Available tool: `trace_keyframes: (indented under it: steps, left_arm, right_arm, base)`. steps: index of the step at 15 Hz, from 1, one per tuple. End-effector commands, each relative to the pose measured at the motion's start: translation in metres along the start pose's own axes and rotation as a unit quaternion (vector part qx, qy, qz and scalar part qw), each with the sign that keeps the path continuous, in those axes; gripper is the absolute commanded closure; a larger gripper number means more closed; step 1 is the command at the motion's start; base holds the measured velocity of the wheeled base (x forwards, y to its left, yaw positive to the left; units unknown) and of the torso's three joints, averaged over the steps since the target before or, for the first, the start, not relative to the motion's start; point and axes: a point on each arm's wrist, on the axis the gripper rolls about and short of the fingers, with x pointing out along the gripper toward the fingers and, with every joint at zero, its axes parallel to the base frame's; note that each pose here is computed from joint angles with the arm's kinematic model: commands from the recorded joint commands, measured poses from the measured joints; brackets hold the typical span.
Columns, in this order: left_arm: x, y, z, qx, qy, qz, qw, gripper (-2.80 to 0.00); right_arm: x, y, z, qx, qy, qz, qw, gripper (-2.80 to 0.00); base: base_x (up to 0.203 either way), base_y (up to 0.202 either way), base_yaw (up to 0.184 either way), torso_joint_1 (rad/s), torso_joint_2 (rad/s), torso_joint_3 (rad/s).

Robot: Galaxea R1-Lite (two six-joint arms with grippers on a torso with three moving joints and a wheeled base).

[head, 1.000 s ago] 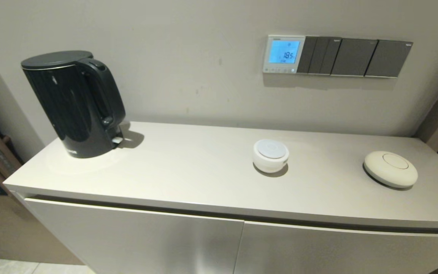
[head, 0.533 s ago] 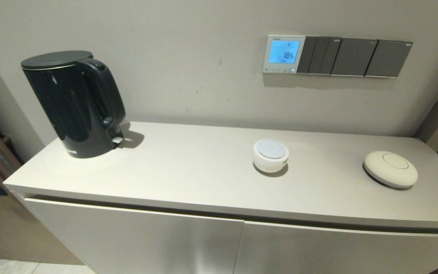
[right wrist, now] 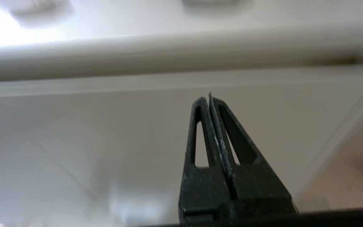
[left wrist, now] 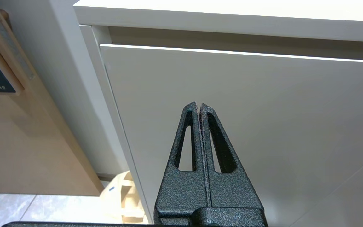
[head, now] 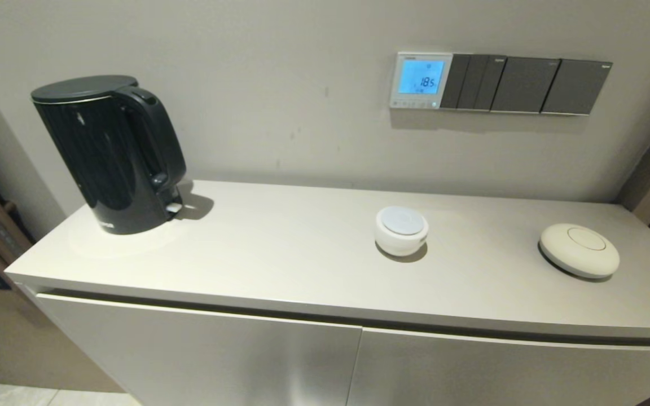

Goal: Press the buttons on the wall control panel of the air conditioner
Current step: Turn off the central air conditioner

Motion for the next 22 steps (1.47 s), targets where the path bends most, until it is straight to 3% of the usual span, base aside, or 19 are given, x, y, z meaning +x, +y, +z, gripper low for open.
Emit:
trace_keyframes:
  steps: [1,6,10,13,17,22]
  left_arm:
    - [0.0,0.0,0.0,0.0,0.0,0.0,1.0,0.0]
    - [0.0,0.0,0.0,0.0,0.0,0.0,1.0,0.0]
    - [0.0,0.0,0.0,0.0,0.0,0.0,1.0,0.0]
    - [0.0,0.0,0.0,0.0,0.0,0.0,1.0,0.0]
    - [0.0,0.0,0.0,0.0,0.0,0.0,1.0,0.0]
    - [0.0,0.0,0.0,0.0,0.0,0.001,1.0,0.0]
  right_arm:
    - [0.011,0.0,0.026,0.002,-0.008,-0.004,1.0,0.0]
    - [0.044,-0.001,0.099,0.008,-0.061,-0.027,0.998,0.0]
    - [0.098,-0.002,0.148,0.027,-0.097,-0.06,0.993,0.0]
    - [0.137,0.001,0.184,0.048,-0.122,-0.059,0.99,0.0]
    - [0.18,0.014,0.198,0.061,-0.101,-0.036,0.992,0.0]
    - [0.25,0.049,0.202,0.076,-0.07,-0.027,0.994,0.0]
  base:
    - [0.0,0.0,0.0,0.0,0.0,0.0]
    - [0.0,0.0,0.0,0.0,0.0,0.0]
    - [0.0,0.0,0.0,0.0,0.0,0.0]
    - [0.0,0.0,0.0,0.0,0.0,0.0]
    - [0.0,0.0,0.0,0.0,0.0,0.0]
    - [0.0,0.0,0.0,0.0,0.0,0.0]
